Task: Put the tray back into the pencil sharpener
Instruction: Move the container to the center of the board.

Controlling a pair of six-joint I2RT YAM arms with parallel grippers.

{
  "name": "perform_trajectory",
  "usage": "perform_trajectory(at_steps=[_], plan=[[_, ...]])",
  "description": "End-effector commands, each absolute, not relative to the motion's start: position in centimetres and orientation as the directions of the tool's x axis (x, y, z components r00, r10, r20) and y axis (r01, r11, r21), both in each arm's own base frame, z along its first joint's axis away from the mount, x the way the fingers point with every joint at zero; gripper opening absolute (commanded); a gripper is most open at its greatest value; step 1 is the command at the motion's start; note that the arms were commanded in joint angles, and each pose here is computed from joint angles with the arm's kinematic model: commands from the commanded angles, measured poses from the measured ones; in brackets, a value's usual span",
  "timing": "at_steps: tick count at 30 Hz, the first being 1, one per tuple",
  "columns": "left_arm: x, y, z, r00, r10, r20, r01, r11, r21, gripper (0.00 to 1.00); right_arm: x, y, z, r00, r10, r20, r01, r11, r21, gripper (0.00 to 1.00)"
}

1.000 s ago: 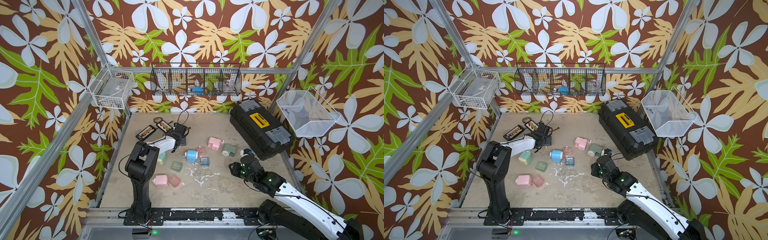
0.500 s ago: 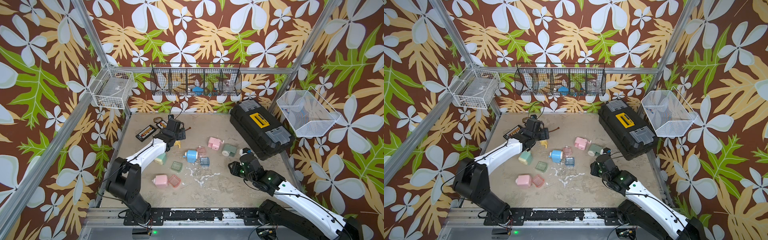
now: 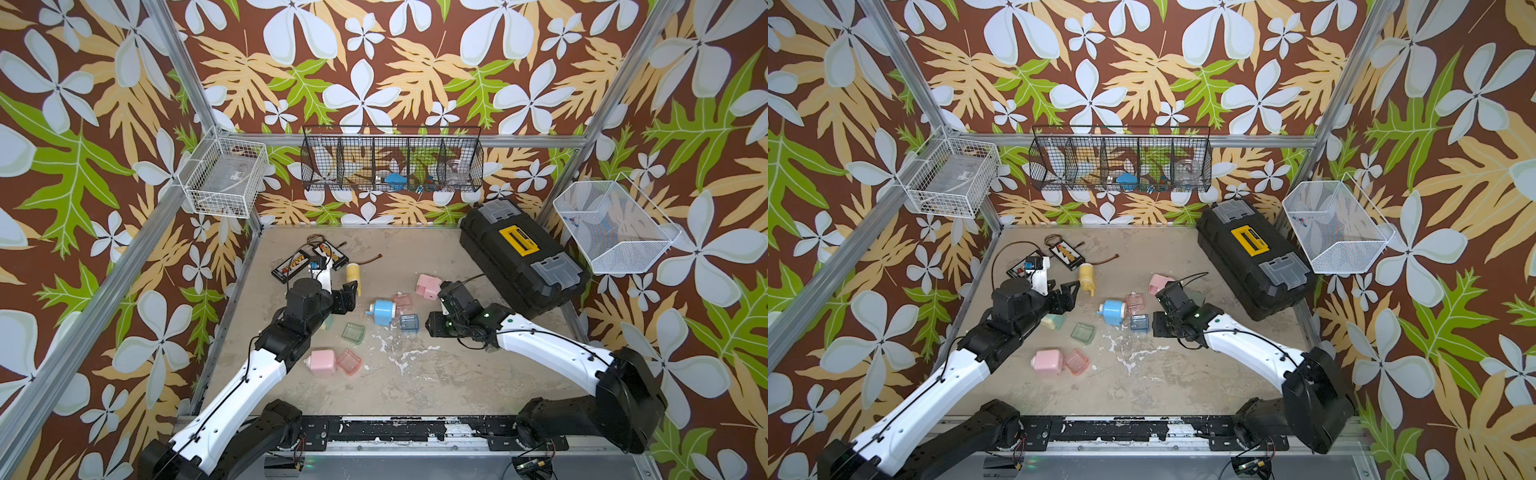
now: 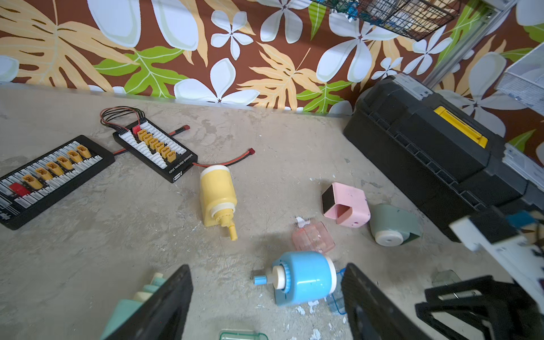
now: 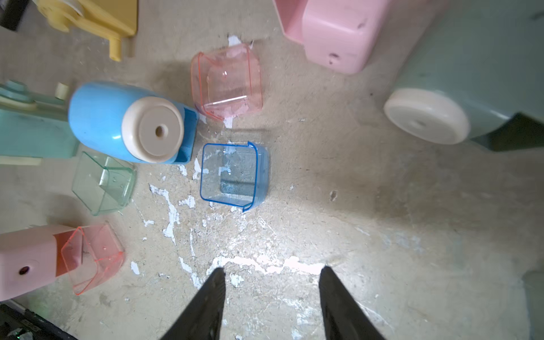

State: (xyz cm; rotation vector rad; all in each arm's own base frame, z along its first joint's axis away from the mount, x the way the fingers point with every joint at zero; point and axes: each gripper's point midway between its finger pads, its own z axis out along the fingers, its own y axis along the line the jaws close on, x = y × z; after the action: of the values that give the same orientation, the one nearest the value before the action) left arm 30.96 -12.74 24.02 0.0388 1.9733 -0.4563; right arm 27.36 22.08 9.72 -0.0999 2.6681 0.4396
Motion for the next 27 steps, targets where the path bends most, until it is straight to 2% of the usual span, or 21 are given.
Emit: perform_trajectory(at_steps=[1, 9, 17, 27], plan=[[30.0, -12.6, 24.4, -0.421, -0.195, -0.886, 0.246, 0.915, -0.318, 0.81, 28.7, 23.3, 9.2, -0.901, -0.02, -0.433, -0.155, 0.948, 0.278, 0.52], [29.0, -11.9, 24.4, -0.425, -0.234, -0.875, 0.218, 0.911, -0.349, 0.8, 30.7, 25.5, 6.9, -0.916, -0.024, -0.401, -0.141, 0.954, 0.265, 0.46], [28.9, -11.8, 24.5, -0.427, -0.238, -0.872, 0.212, 0.912, -0.353, 0.79, 31.3, 24.3, 4.6, -0.924, -0.028, -0.381, -0.09, 0.985, 0.147, 0.33], [29.0, -11.8, 24.7, -0.423, -0.232, -0.876, 0.216, 0.913, -0.346, 0.78, 31.6, 24.6, 3.7, -0.928, -0.036, -0.371, -0.094, 0.986, 0.139, 0.18]])
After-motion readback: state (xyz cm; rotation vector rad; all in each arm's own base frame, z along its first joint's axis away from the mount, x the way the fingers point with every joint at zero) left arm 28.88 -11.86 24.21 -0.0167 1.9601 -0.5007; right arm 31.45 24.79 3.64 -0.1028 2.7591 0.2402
